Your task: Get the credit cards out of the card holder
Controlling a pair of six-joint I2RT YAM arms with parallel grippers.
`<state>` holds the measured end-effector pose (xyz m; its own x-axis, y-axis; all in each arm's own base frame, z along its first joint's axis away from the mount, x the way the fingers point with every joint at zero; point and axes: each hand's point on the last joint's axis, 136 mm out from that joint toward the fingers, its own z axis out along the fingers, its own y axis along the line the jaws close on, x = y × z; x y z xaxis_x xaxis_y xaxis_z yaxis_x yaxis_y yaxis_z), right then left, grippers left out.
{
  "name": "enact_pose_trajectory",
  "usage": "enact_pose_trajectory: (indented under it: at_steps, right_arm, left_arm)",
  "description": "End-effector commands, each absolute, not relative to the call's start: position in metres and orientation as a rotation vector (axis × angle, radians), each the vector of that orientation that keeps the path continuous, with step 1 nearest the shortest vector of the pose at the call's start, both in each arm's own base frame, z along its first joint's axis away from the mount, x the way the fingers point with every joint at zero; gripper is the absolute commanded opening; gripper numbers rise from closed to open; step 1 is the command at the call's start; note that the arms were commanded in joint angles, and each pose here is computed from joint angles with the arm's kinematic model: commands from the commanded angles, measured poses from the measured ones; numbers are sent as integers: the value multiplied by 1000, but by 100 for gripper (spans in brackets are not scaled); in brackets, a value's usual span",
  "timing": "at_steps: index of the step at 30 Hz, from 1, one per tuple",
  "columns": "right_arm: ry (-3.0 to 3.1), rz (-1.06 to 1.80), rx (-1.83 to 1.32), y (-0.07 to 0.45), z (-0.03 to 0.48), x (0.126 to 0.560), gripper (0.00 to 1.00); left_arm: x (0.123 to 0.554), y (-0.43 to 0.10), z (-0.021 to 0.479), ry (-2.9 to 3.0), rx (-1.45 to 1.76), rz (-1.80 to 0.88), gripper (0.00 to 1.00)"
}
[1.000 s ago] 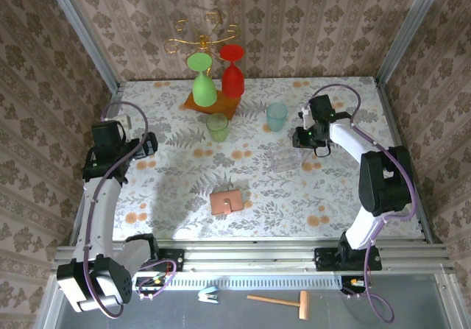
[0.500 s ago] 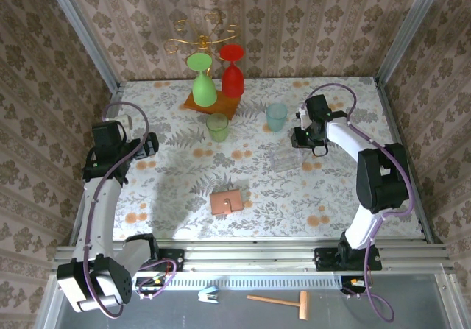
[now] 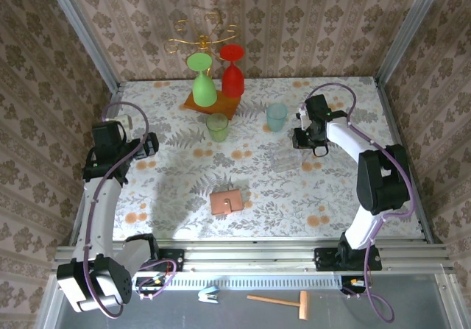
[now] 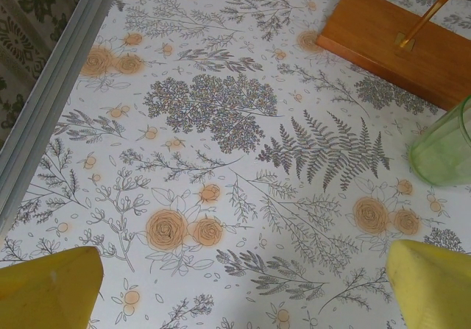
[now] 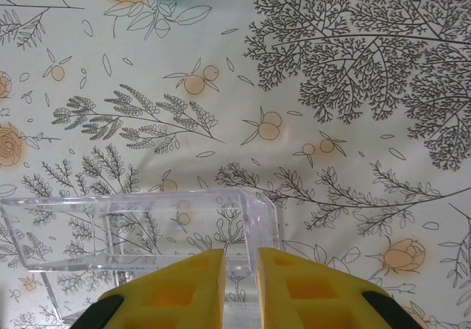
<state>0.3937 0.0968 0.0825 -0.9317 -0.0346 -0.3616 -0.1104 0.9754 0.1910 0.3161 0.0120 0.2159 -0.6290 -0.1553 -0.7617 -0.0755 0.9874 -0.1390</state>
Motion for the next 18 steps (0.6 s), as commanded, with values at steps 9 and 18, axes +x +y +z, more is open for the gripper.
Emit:
enact_pose_trajectory:
  at_steps: [9, 18]
  right_arm:
    - [2772, 257, -161, 97, 89, 398, 21]
    - [2812, 288, -170, 102, 73, 400, 21]
  left_arm:
    - [315, 13, 217, 2242, -170, -126, 100]
    - [315, 15, 215, 2248, -176, -118, 100]
